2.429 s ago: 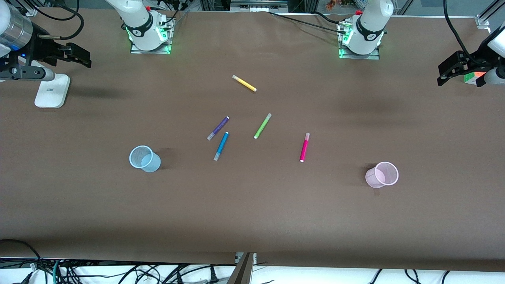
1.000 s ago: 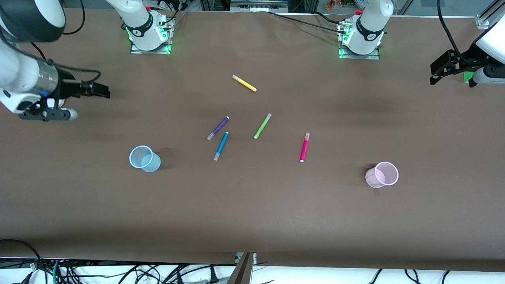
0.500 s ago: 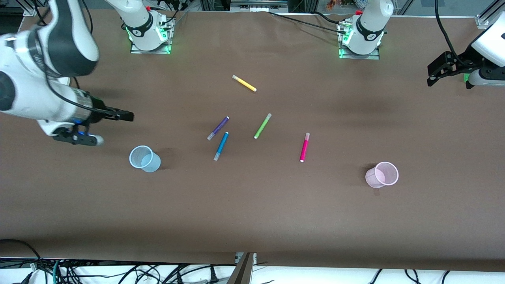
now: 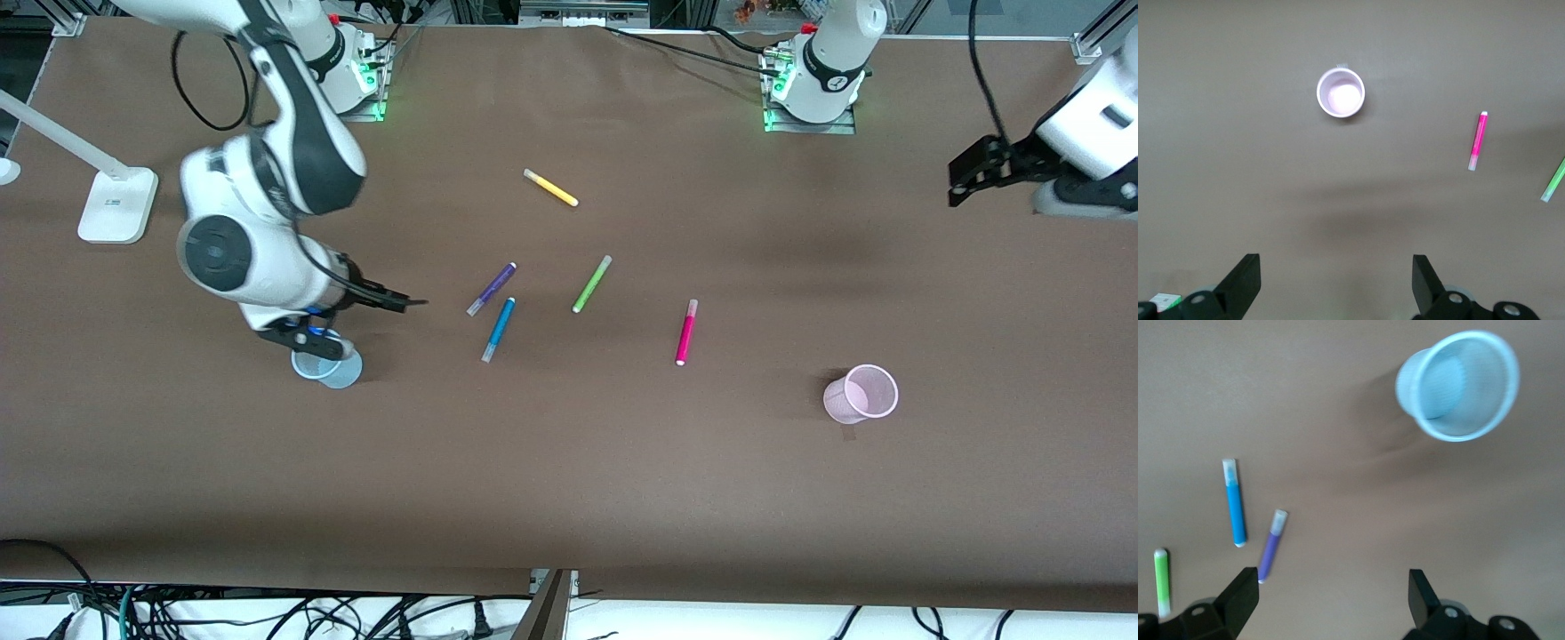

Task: Place pink and blue markers in matching cups
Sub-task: 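Grasp the blue marker with the right gripper while the left gripper grasps the pink marker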

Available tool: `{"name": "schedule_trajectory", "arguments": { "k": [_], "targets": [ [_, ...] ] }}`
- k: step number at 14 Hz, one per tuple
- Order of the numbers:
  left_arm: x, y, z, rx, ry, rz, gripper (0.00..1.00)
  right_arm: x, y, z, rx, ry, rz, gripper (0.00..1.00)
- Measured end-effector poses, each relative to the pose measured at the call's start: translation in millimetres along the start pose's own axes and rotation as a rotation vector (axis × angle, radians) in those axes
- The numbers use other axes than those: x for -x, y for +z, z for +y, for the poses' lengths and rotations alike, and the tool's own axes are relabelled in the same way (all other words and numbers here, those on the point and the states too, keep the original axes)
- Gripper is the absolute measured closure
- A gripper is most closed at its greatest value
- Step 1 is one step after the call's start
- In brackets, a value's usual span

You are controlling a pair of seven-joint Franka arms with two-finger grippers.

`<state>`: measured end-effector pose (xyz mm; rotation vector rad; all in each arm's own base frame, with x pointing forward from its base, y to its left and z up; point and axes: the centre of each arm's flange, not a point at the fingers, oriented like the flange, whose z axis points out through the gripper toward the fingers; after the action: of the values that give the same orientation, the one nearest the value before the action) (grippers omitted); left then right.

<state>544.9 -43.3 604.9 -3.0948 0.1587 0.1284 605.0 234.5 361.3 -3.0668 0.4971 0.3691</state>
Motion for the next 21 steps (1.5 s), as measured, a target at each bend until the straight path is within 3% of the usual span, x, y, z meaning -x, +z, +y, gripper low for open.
{"name": "schedule_trajectory", "arguments": {
  "k": [4, 6, 13, 17, 21],
  "targets": [
    [-45, 93, 51, 0.021, 0.100, -0.160, 0.00, 1, 53, -43, -0.023, 0.032, 0.032, 0.01],
    [-67, 140, 88, 0.038, 0.164, -0.189, 0.00, 3, 79, -59, -0.028, 0.022, 0.039, 0.01],
    [-105, 275, 205, 0.083, 0.256, -0.099, 0.00, 19, 154, -109, -0.033, -0.008, 0.048, 0.01],
    [-75, 357, 240, 0.084, 0.240, -0.051, 0.00, 13, 170, -117, -0.035, -0.011, 0.045, 0.01],
    [-59, 384, 253, 0.025, 0.260, -0.037, 0.00, 12, 186, -124, -0.055, -0.015, 0.065, 0.02]
  ]
}}
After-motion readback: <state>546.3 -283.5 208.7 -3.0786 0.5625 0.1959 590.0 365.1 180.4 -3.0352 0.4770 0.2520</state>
